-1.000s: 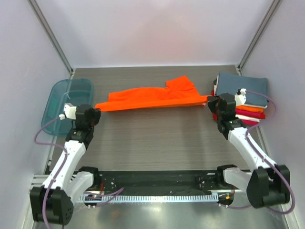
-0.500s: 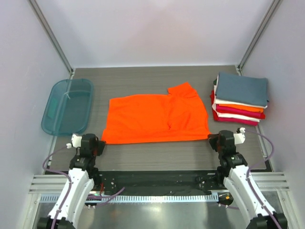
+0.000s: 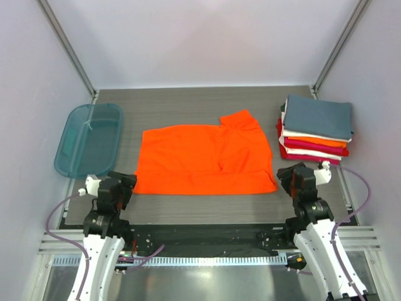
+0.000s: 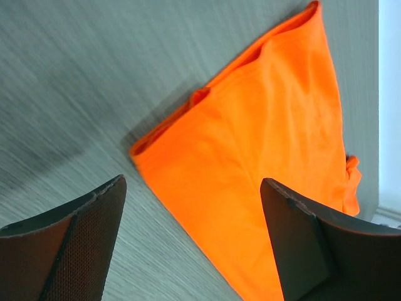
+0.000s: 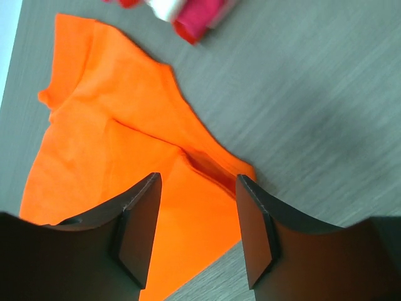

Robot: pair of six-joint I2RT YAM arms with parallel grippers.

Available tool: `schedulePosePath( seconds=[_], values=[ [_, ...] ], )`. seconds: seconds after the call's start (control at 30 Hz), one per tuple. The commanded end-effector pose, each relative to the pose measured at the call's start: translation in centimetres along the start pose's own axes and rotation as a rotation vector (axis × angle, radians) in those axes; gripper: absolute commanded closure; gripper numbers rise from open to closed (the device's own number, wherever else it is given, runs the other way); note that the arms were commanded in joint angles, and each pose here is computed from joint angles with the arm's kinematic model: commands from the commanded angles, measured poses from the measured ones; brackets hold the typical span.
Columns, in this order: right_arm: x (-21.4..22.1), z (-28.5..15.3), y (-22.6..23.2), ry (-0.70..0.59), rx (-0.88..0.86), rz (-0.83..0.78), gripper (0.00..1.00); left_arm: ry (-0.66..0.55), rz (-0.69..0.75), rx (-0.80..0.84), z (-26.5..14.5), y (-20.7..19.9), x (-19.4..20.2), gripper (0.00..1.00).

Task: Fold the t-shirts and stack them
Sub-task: Fold the tshirt

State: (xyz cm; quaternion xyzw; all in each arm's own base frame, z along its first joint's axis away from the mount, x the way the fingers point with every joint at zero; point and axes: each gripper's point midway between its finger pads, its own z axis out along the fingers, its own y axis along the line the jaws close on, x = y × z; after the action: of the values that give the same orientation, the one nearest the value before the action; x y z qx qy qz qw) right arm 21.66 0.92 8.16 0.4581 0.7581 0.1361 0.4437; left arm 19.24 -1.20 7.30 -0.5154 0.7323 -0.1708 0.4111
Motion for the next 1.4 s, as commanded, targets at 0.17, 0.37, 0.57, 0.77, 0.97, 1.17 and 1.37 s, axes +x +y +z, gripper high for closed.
schedulePosePath(
  seconds=[0.17, 0.37, 0.57, 0.77, 0.97, 1.17, 1.37],
  values=[
    [-6.3, -0.2, 11.5, -0.049, -0.170, -0.350, 0.46, 0.012, 0.297, 0.146, -1.6, -10.3, -3.6, 0.10],
    [-7.1, 2.8, 18.8, 0.016, -0.258, -0.503, 0.47, 0.058, 0.459, 0.198, 1.2, -17.5, -4.8, 0.10],
    [-5.7, 8.7, 23.3, 0.094, -0.238, -0.593, 0.48, 0.051, 0.479, 0.167, 5.9, -21.0, -5.5, 0.12],
    [-4.0, 16.3, 25.5, 0.152, -0.177, -0.656, 0.48, 0.084, 0.469, 0.106, 11.0, -22.5, -4.9, 0.14],
    [-1.8, 23.5, 25.8, 0.201, -0.109, -0.703, 0.48, 0.099, 0.453, 0.074, 15.5, -23.9, -4.3, 0.16],
    [-1.6, 27.7, 27.1, 0.172, -0.071, -0.753, 0.48, 0.101, 0.466, 0.041, 18.6, -24.3, -4.0, 0.18],
    [0.3, 30.3, 27.2, 0.217, -0.085, -0.757, 0.49, 0.090, 0.484, 0.007, 20.6, -24.0, -4.1, 0.18]
  ],
)
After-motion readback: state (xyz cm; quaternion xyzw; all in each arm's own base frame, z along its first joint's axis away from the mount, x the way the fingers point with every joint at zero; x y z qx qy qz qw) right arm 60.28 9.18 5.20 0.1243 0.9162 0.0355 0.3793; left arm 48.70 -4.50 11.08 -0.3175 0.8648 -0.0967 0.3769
